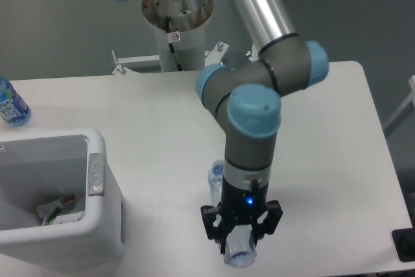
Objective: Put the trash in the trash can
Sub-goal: 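Lift the bottle and carry it over the trash bin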
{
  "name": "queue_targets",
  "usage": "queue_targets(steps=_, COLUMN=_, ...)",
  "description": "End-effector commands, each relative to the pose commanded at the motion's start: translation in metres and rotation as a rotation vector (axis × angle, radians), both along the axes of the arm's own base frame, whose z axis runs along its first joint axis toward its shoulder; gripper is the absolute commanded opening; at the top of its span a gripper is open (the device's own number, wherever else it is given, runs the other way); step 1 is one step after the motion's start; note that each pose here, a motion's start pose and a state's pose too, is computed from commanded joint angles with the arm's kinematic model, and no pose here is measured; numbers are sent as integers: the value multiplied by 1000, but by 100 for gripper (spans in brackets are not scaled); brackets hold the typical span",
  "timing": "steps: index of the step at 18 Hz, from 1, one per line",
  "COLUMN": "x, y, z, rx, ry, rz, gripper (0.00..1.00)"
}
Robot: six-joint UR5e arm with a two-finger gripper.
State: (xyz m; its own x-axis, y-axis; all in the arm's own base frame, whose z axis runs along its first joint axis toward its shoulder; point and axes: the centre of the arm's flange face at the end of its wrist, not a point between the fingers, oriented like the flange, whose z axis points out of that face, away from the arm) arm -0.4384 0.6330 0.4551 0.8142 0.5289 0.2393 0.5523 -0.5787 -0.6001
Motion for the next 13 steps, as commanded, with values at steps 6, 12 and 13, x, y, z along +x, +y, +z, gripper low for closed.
queue_targets(steps=6, x=28, y=-8, z=68, rx=97, ry=51, rz=-30, gripper=60)
queue_targets(steps=12, x=83, y=-8, z=133, rx=215, ry=148, rz=-99, gripper=60)
queue_targets(steps=13, x=91, y=-8, z=141, rx=229, ry=162, rz=-108, gripper=60)
